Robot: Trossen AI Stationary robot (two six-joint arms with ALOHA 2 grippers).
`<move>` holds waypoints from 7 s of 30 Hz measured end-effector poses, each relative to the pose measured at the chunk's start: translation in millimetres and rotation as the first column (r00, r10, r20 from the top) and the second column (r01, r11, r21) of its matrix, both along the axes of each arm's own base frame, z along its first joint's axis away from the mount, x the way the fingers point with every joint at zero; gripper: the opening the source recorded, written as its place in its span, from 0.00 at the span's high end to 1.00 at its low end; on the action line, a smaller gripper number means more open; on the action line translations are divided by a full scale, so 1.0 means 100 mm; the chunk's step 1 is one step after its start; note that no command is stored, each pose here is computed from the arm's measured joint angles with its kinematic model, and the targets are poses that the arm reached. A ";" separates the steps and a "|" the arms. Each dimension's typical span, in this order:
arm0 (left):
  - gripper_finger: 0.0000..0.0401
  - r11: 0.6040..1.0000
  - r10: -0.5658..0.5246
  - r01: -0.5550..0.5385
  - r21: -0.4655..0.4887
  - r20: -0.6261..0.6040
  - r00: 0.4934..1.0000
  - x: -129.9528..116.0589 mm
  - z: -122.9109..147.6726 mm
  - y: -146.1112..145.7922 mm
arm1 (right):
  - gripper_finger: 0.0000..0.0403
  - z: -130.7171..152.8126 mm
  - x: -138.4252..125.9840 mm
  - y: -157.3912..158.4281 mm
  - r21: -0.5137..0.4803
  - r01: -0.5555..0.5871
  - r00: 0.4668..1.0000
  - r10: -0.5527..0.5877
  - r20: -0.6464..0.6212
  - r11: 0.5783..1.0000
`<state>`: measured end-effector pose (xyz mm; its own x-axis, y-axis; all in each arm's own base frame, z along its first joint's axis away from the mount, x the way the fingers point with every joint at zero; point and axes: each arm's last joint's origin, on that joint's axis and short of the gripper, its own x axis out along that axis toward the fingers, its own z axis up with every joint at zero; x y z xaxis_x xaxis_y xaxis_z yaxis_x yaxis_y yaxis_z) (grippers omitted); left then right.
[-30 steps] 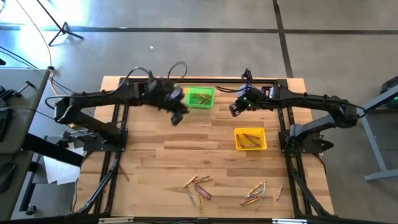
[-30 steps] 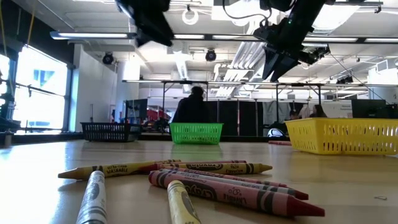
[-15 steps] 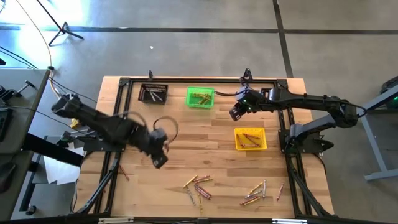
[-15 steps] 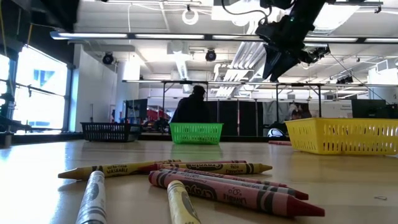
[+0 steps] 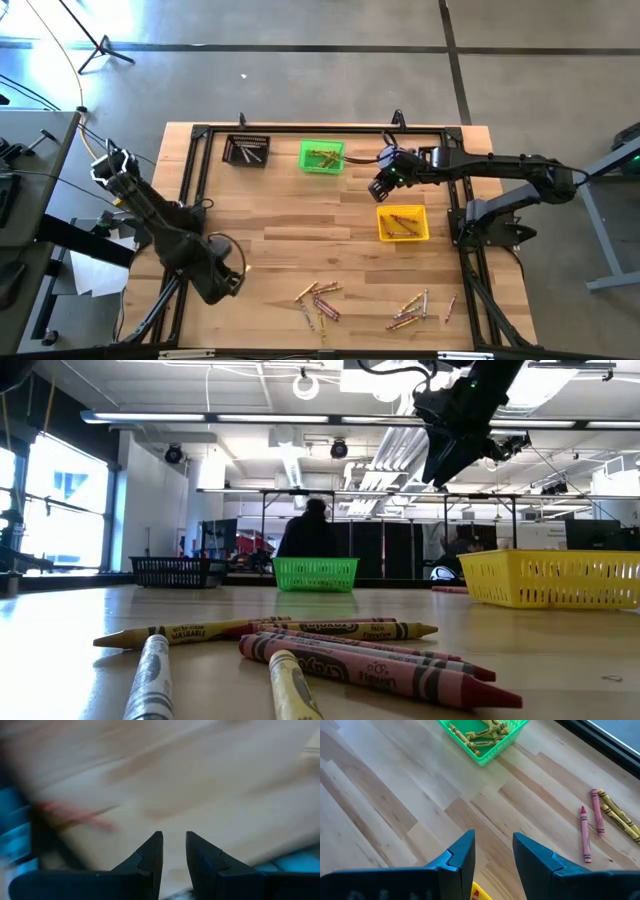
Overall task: Sort crayons
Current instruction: Put the red crayon into the yellow basket
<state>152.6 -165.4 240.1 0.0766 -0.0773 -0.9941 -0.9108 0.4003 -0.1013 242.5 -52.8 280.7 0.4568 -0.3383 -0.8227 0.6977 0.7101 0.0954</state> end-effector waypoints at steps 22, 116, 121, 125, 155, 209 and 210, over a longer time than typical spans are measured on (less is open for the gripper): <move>0.82 0.923 0.382 -0.325 0.206 -0.381 0.842 -0.06 -0.80 -0.20 | 0.71 0.00 0.02 0.09 -0.014 -0.045 0.999 0.045 -0.007 0.999; 1.00 0.772 -0.369 -0.288 0.567 0.768 0.523 1.26 0.40 1.48 | 0.68 0.51 0.47 0.49 -0.141 -0.174 0.749 0.224 0.624 0.975; 1.00 0.776 -0.379 -0.309 0.549 0.799 0.467 1.31 0.44 1.51 | 0.63 0.45 0.55 0.48 -0.117 -0.163 0.747 0.200 0.634 0.980; 1.00 0.778 -0.378 -0.301 0.551 0.793 0.477 1.35 0.38 1.50 | 0.61 0.39 0.70 0.48 -0.078 -0.142 0.712 0.157 0.684 0.987; 1.00 0.802 -0.326 -0.349 0.485 0.845 0.425 1.41 0.38 1.49 | 0.61 0.35 0.82 0.36 -0.021 -0.052 0.659 0.050 0.751 0.998; 1.00 0.805 -0.319 -0.351 0.479 0.847 0.425 1.41 0.38 1.49 | 0.89 0.20 1.00 0.26 0.082 -0.054 0.619 -0.032 0.785 0.995; 1.00 0.805 -0.319 -0.351 0.479 0.847 0.425 1.41 0.38 1.49 | 0.92 0.21 1.00 0.26 0.081 -0.054 0.618 -0.030 0.786 0.995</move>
<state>293.7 -16.4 277.7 0.8891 0.4113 -0.2009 -0.4431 0.6633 -0.6031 342.4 -26.6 301.3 0.9460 -0.2742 -0.1729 0.3176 0.6771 0.6638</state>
